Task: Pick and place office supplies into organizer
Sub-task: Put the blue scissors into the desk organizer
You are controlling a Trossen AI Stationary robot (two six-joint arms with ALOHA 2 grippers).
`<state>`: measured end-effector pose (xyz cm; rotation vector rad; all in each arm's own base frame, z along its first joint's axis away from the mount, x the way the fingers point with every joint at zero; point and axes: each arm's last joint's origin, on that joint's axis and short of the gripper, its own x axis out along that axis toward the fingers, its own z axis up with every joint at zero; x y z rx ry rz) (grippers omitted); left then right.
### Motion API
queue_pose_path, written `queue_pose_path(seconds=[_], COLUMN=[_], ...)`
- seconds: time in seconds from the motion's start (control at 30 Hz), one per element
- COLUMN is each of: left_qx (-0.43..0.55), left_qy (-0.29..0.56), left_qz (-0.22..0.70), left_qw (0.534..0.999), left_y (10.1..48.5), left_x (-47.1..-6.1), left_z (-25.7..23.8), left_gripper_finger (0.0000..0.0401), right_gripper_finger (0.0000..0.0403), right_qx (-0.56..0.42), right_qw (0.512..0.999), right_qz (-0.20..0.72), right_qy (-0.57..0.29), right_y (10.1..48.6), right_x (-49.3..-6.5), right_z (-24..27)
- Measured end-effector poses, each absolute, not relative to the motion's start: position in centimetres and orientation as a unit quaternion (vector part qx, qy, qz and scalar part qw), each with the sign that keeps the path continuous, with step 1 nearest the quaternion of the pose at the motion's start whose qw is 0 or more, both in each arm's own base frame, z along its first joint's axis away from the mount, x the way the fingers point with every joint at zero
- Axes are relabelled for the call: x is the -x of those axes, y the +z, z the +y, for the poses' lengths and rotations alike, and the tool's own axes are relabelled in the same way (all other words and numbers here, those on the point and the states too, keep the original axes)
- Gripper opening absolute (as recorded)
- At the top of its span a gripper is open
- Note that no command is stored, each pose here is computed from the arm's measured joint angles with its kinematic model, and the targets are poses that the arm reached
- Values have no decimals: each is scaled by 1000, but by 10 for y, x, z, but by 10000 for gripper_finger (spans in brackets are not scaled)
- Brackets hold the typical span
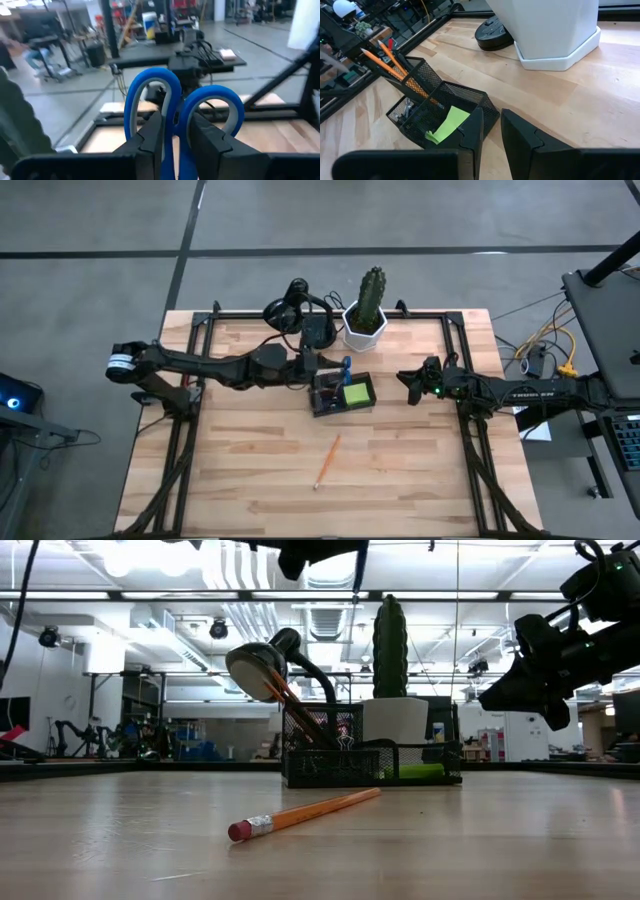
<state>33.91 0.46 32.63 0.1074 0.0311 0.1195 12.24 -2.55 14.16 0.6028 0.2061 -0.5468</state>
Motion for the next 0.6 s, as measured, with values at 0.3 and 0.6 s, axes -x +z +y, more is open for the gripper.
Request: queue_pose_path(seconds=[0.3, 0.6], left_qx=[-55, -51], left_qy=[125, 195], left_qz=[7, -19], left_qw=[991, 979], left_y=[310, 287], left_x=[-355, -347], left_z=[24, 40], left_gripper_finger=[59, 59], right_gripper_finger=[59, 59], right_qx=[-293, -292], right_qw=[913, 913], right_qz=[100, 103], right_qy=[-266, -267], right_y=[142, 141], right_x=[-122, -122], right_z=[-26, -25])
